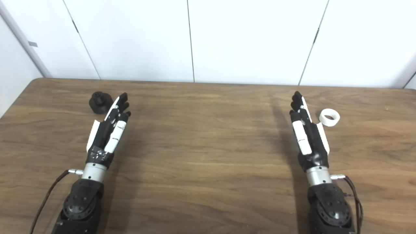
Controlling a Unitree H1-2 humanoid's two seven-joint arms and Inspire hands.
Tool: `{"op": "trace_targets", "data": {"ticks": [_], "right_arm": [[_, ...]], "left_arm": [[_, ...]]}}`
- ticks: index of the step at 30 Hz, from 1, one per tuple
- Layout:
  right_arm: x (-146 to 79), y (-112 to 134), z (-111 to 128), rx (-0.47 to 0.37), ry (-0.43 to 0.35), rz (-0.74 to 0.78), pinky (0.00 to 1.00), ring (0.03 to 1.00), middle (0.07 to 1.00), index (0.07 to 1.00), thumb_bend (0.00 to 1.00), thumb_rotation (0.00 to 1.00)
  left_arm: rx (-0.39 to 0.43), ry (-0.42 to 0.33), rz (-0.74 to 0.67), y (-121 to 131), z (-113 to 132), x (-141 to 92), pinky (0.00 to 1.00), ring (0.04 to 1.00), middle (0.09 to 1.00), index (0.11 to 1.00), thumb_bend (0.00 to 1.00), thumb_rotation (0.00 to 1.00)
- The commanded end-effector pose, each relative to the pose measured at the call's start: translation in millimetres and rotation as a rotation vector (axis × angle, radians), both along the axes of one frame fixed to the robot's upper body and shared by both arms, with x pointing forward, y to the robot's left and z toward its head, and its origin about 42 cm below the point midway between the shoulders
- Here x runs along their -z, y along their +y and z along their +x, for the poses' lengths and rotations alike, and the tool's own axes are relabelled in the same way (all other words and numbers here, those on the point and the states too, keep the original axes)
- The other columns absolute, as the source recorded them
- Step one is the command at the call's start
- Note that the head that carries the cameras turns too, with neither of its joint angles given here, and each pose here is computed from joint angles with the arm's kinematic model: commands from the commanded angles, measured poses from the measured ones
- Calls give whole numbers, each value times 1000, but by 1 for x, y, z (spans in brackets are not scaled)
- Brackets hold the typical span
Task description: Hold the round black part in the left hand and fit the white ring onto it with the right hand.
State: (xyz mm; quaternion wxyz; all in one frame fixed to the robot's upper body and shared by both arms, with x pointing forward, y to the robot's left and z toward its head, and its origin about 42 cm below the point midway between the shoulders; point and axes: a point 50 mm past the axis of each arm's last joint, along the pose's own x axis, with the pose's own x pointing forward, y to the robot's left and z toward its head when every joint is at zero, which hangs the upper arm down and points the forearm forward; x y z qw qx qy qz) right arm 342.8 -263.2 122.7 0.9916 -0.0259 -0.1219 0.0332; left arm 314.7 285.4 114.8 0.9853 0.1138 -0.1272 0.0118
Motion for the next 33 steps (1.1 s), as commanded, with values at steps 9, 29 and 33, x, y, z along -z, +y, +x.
{"op": "trace_targets", "data": {"ticks": [9,29,33], "right_arm": [[33,-10,-15,26,75,-18,1000,1000,1000,1000,397,900],[40,-7,-21,17,86,-24,1000,1000,1000,1000,358,903],[42,-9,-20,16,85,-30,1000,1000,1000,1000,359,891]], "left_arm": [[-23,83,21,-1,-16,32,884,954,968,964,601,838],[-144,-258,438,-6,-14,12,572,624,646,680,845,196],[-183,-376,517,-8,-8,3,602,660,675,678,850,200]]}}
